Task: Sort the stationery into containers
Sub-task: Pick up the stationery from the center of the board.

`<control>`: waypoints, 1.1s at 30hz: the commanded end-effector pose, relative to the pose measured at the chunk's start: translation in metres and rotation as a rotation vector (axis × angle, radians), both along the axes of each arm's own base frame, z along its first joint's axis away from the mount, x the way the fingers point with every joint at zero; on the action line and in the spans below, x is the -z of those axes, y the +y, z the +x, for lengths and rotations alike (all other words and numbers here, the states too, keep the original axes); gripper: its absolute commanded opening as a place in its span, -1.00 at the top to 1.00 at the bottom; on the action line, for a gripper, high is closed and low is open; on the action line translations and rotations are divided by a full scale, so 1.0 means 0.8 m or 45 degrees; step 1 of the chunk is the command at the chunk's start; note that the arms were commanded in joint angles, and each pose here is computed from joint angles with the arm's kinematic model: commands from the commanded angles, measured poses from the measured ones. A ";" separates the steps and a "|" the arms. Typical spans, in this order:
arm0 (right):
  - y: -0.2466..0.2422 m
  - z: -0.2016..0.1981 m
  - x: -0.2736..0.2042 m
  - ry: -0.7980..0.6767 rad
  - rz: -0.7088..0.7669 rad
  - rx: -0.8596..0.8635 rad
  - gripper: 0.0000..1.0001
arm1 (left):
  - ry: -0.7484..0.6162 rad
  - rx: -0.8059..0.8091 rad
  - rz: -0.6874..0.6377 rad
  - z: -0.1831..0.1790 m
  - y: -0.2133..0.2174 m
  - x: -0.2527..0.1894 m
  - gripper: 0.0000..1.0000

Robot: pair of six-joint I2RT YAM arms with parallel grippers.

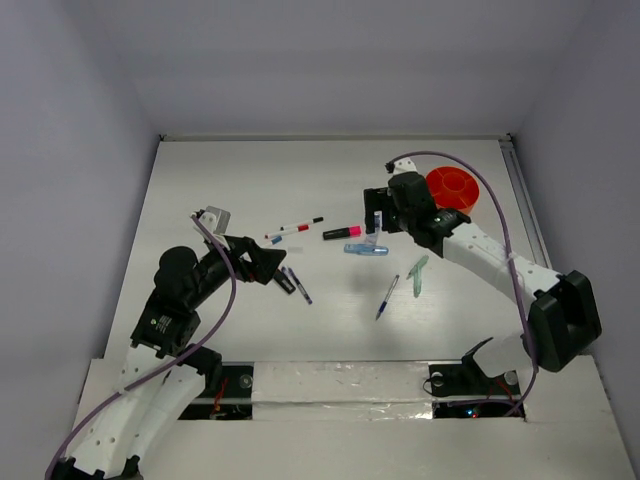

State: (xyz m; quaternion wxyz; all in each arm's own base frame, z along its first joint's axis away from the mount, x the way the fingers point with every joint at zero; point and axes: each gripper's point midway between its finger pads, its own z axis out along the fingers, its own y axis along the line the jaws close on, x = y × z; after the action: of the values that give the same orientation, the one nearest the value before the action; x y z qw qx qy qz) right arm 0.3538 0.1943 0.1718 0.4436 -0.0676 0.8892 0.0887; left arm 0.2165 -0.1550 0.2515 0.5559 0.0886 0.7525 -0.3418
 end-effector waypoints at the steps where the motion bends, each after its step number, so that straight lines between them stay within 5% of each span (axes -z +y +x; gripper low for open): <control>1: 0.005 0.027 -0.011 -0.051 -0.056 0.017 -0.93 | -0.066 -0.001 -0.024 0.001 0.000 -0.021 -0.98; 18: 0.020 0.055 0.046 0.051 -0.137 0.023 -0.24 | -0.057 -0.011 -0.020 0.003 0.001 -0.018 -0.98; 25: 0.015 0.055 0.044 0.045 -0.144 0.049 0.31 | -0.057 -0.011 -0.020 0.003 0.001 -0.018 -0.98; 27: 0.013 0.055 0.037 0.030 -0.139 0.064 0.63 | -0.058 -0.011 -0.021 0.003 0.001 -0.019 -0.98; 33: -0.004 0.061 -0.026 -0.126 -0.122 0.135 0.80 | -0.052 -0.009 -0.021 0.003 0.000 -0.017 -0.98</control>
State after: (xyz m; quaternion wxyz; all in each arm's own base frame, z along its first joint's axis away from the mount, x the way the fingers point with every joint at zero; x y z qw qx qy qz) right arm 0.3874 0.1972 0.1230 0.4059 -0.0759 0.9106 0.0172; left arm 0.2175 -0.1540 0.2512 0.5571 0.0860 0.7532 -0.3390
